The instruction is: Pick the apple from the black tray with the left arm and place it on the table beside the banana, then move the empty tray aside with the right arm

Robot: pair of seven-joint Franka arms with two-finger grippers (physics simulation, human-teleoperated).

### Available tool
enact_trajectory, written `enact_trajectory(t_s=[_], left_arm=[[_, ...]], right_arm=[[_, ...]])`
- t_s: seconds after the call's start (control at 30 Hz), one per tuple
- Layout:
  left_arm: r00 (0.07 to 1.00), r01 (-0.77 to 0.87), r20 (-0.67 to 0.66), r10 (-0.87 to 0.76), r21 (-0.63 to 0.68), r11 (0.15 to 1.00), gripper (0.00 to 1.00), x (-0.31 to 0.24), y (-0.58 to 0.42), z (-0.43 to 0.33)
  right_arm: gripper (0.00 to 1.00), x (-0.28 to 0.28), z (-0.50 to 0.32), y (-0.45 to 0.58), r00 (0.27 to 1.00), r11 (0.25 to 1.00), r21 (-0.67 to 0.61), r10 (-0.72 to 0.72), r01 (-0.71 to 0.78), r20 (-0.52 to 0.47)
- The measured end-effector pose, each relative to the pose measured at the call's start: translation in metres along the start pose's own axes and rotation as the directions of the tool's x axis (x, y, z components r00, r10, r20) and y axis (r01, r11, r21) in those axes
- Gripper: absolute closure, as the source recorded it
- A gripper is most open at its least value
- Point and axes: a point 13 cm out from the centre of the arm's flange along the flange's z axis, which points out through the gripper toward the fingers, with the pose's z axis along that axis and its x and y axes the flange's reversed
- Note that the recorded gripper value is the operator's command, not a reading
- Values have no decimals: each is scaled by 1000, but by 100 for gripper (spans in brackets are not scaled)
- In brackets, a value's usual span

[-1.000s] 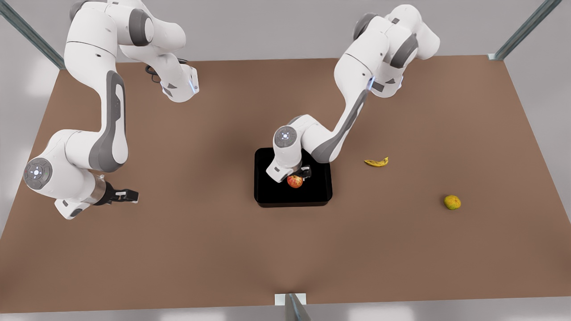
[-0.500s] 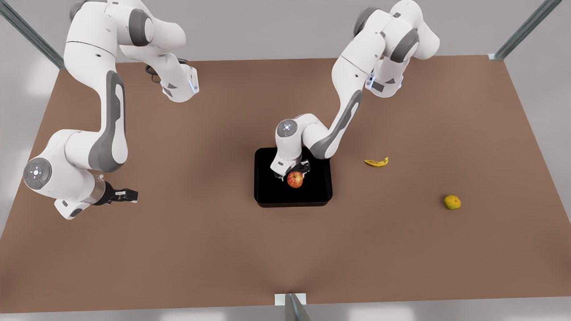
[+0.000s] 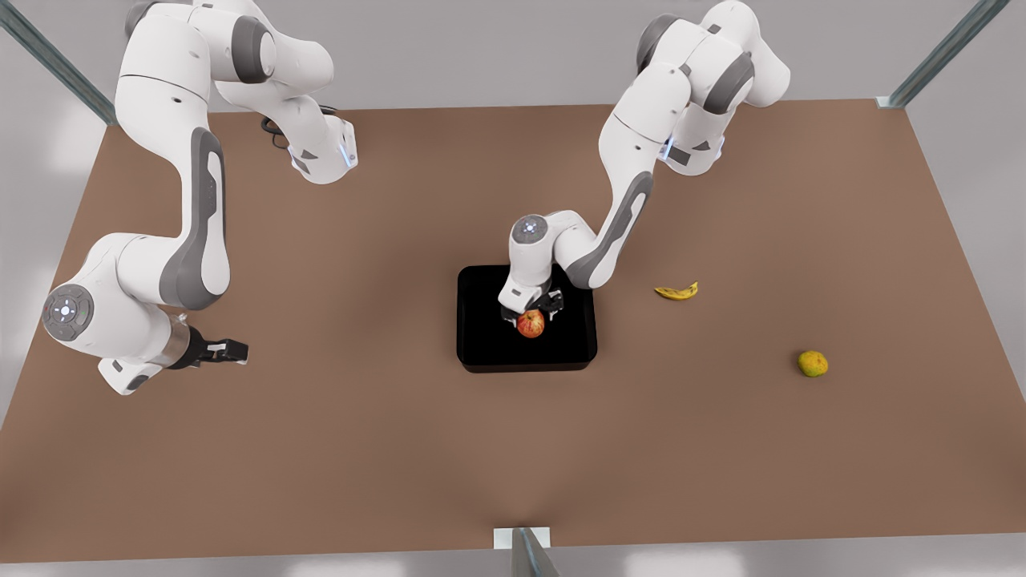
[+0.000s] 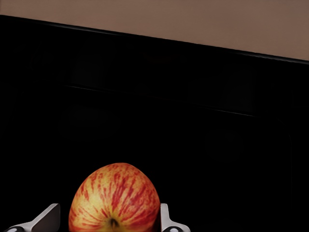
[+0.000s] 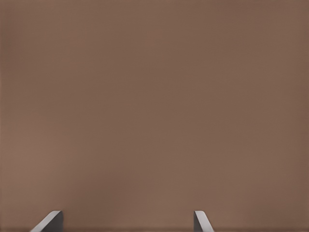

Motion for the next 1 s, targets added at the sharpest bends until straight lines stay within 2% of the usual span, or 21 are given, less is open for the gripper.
enact_trajectory(t_s=[0.03,0.07,0.1,0.13,0.27,0.37,0.43,0.5,0.53,0.63,0.67,0.7,0.77,0.9,0.93,1.0], left_arm=[[1000,2,0,-2,1,1000,2,1,0,2],[1000,4,0,-4,2,1000,10,2,0,4],[1000,7,-1,-7,3,1000,29,3,0,7],[1000,11,0,-11,5,1000,34,4,1,8],[999,37,15,-38,22,999,28,-8,-2,-6],[985,167,36,-169,62,984,28,-78,15,-100],[952,304,15,-306,66,950,28,-142,71,-173],[910,415,-18,-415,15,910,28,-192,161,-211],[892,449,-43,-450,-31,893,28,-199,212,-214],[835,498,-154,-529,-199,844,27,-189,358,-144],[829,474,-202,-522,-243,846,26,-174,381,-112],[831,428,-254,-495,-277,860,1,-152,391,-80],[846,350,-314,-432,-284,893,0,-127,397,-49],[889,245,-335,-312,-226,943,0,-129,398,-47],[901,225,-328,-284,-207,952,0,-135,397,-55],[948,223,-205,-244,-118,968,0,-206,391,-145]], right_arm=[[0,0,0,0,1000,1000,0,0,0,0],[0,0,0,0,1000,1000,0,0,0,0],[0,0,0,0,1000,1000,0,0,0,0],[0,0,0,0,1000,1000,1,-1,1,0],[0,0,0,0,1000,1000,2,-1,1,0],[0,-5,-9,1,1000,1000,4,-5,5,19],[0,-7,-22,10,999,1000,1,-17,17,36],[0,-3,-65,80,992,994,-8,-106,107,70],[0,4,-89,143,980,983,-6,-182,183,87],[0,62,-111,325,919,921,-22,-388,390,69],[0,77,-108,356,909,909,-34,-413,415,53],[0,84,-104,372,907,906,-42,-419,420,40],[0,94,-103,397,906,904,-58,-421,423,41],[0,144,-41,469,905,902,-94,-425,421,-24],[0,156,-23,479,913,910,-99,-407,402,-39],[0,146,-5,470,950,945,-118,-312,305,-37]])
